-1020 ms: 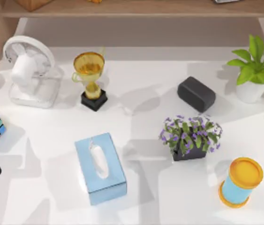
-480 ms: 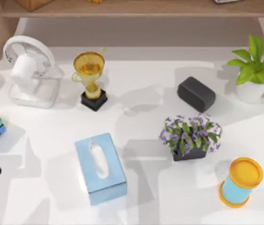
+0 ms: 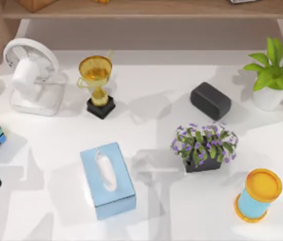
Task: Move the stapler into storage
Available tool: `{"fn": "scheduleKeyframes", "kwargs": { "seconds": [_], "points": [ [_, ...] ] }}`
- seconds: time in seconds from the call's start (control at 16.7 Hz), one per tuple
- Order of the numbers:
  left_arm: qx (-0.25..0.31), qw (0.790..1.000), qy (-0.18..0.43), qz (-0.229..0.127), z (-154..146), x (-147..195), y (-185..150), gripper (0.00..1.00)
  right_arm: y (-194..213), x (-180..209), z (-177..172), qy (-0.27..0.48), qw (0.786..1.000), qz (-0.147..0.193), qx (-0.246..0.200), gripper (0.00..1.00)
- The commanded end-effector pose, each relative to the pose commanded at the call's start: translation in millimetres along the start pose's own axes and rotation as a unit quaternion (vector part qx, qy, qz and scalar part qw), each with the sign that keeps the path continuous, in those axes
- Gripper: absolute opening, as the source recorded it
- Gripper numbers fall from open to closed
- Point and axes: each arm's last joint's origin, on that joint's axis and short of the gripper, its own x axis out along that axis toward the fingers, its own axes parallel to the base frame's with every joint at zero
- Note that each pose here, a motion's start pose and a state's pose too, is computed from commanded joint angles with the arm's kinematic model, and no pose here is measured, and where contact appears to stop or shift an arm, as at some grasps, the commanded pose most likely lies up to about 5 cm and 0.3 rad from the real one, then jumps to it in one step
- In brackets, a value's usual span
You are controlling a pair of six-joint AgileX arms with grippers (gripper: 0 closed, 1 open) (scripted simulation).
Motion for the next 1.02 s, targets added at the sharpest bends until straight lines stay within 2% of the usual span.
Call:
{"fn": "scheduleKeyframes", "kwargs": {
  "seconds": [0.24, 0.48, 0.6, 1.02],
  "points": [
    [0.000, 1.000, 0.000, 0.000, 0.0, 0.0, 0.0, 1.00, 4.6, 30.7, 6.1, 0.024, 0.999, 0.013, -0.021, 0.00],
    [0.000, 1.000, 0.000, 0.000, 0.0, 0.0, 0.0, 1.00, 9.0, 98.9, 9.8, 0.080, 0.994, 0.037, -0.060, 0.00],
    [0.000, 1.000, 0.000, 0.000, 0.0, 0.0, 0.0, 1.00, 8.0, 120.1, 6.3, 0.105, 0.991, 0.045, -0.071, 0.00],
    [0.000, 1.000, 0.000, 0.000, 0.0, 0.0, 0.0, 1.00, 7.6, 125.3, 3.8, 0.116, 0.989, 0.048, -0.074, 0.00]
  ]
}}
